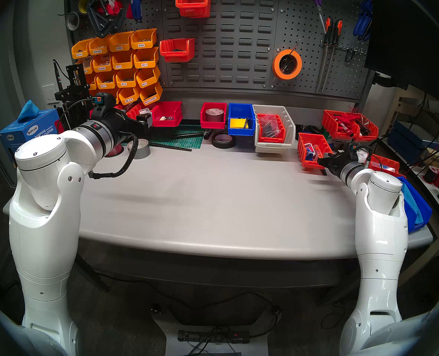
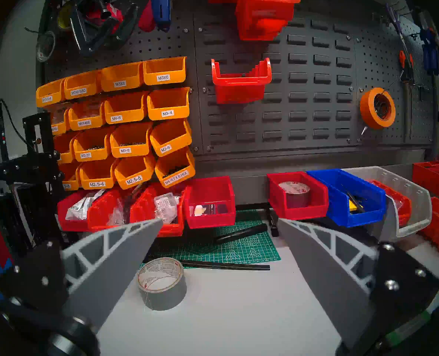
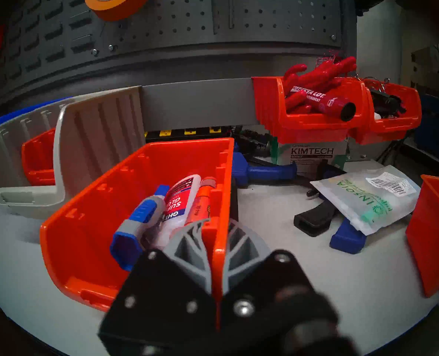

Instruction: Hang all the unorganized tool boxes onto the wall

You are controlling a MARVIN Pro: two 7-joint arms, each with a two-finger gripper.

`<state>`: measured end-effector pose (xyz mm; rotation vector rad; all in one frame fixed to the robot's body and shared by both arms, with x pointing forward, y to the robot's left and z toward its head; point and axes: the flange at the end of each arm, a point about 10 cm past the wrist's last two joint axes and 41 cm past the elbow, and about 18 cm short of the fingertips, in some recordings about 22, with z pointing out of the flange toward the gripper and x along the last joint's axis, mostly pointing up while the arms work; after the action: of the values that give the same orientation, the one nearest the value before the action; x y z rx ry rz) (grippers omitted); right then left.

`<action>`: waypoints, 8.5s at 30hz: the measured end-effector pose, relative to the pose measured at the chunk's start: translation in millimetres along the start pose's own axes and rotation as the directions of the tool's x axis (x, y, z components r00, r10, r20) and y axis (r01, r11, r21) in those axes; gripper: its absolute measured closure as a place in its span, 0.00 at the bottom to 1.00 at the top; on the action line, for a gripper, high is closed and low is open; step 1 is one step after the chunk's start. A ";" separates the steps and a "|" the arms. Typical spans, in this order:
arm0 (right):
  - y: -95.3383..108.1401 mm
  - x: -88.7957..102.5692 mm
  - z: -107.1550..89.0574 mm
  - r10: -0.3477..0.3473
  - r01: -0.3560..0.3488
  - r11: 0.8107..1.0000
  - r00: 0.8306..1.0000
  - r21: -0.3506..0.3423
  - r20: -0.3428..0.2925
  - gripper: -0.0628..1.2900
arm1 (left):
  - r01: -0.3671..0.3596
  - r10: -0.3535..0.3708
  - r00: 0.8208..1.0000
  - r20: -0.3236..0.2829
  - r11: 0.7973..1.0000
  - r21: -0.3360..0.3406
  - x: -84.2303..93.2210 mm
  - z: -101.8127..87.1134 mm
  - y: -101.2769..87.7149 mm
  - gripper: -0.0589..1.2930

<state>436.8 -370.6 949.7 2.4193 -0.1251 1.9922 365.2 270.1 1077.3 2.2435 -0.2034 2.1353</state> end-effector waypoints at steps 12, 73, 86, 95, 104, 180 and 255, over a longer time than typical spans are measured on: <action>4.6 21.8 5.0 -0.005 0.007 1.000 0.998 0.026 -0.058 0.98 | 0.000 0.000 1.000 0.000 1.000 0.000 0.0 0.0 -0.1 0.06; 25.6 69.3 116.3 -0.124 0.133 0.990 0.978 0.042 -0.170 0.98 | 0.000 0.000 1.000 0.002 1.000 -0.001 0.1 0.0 -0.1 0.06; 29.6 71.4 130.6 -0.114 0.125 0.991 0.972 0.042 -0.204 0.98 | 0.000 0.000 1.000 0.002 1.000 0.000 0.1 0.0 -0.1 0.06; 30.8 72.3 136.3 -0.079 0.095 0.994 0.968 0.053 -0.240 0.98 | 0.000 0.000 1.000 0.001 1.000 0.000 0.1 0.0 0.0 0.06; 34.2 70.0 140.9 -0.048 0.064 0.996 0.966 0.056 -0.253 0.95 | 0.000 0.000 1.000 0.000 1.000 0.000 0.1 0.0 0.0 0.06; 21.1 61.4 132.5 0.009 0.001 0.997 0.990 0.072 -0.144 0.95 | 0.000 0.000 1.000 0.000 1.000 0.001 0.0 0.1 0.1 0.06; 26.5 70.9 136.2 -0.035 0.050 0.995 0.984 0.084 -0.174 0.97 | 0.000 0.000 1.000 0.000 1.000 0.000 0.0 0.0 0.1 0.06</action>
<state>582.0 -408.6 991.6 2.2623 0.0152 2.2208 365.3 270.0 1077.3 2.2439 -0.2040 2.1348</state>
